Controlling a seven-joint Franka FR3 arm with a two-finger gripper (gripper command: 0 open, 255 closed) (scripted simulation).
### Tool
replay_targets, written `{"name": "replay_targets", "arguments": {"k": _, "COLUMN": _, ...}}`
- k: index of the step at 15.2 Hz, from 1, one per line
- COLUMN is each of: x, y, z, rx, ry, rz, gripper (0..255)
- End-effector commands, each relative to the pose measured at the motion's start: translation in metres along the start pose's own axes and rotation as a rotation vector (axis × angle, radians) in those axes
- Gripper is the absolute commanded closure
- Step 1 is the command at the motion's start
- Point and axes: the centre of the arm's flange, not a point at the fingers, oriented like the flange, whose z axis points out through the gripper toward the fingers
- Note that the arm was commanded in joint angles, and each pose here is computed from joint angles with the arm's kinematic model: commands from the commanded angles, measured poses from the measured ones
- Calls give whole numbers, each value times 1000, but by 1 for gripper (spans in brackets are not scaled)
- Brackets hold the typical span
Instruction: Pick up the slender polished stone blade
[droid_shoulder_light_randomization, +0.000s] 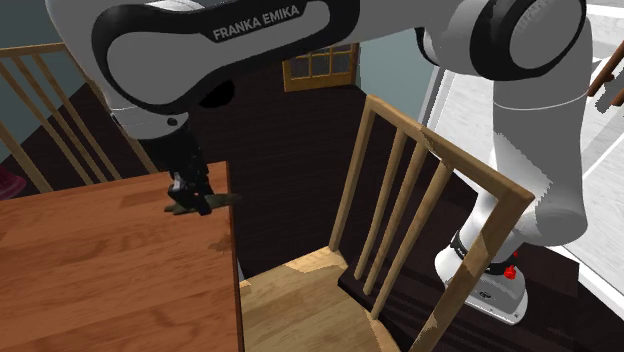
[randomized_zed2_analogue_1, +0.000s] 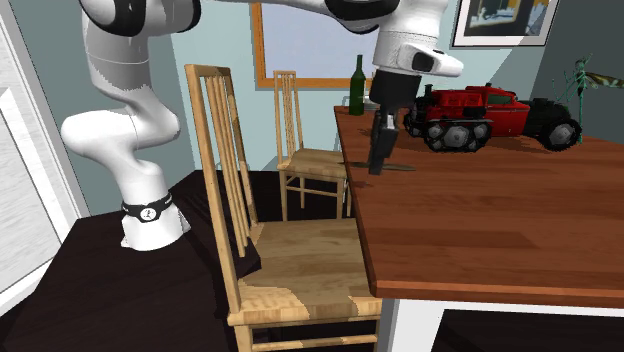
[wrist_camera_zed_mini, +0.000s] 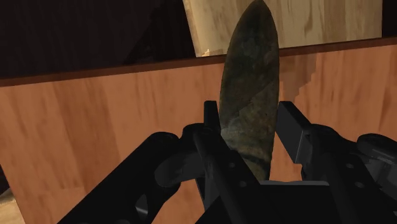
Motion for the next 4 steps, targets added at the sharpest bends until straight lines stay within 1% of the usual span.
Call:
{"name": "replay_targets", "arguments": {"k": 1, "x": -2, "y": 0, "z": -11, "rx": 0, "ry": 0, "rz": 0, "gripper": 255}}
{"name": "replay_targets", "arguments": {"k": 2, "x": -2, "y": 0, "z": -16, "rx": 0, "ry": 0, "rz": 0, "gripper": 255}}
{"name": "replay_targets", "arguments": {"k": 4, "x": -3, "y": 0, "z": -17, "rx": 0, "ry": 0, "rz": 0, "gripper": 255}}
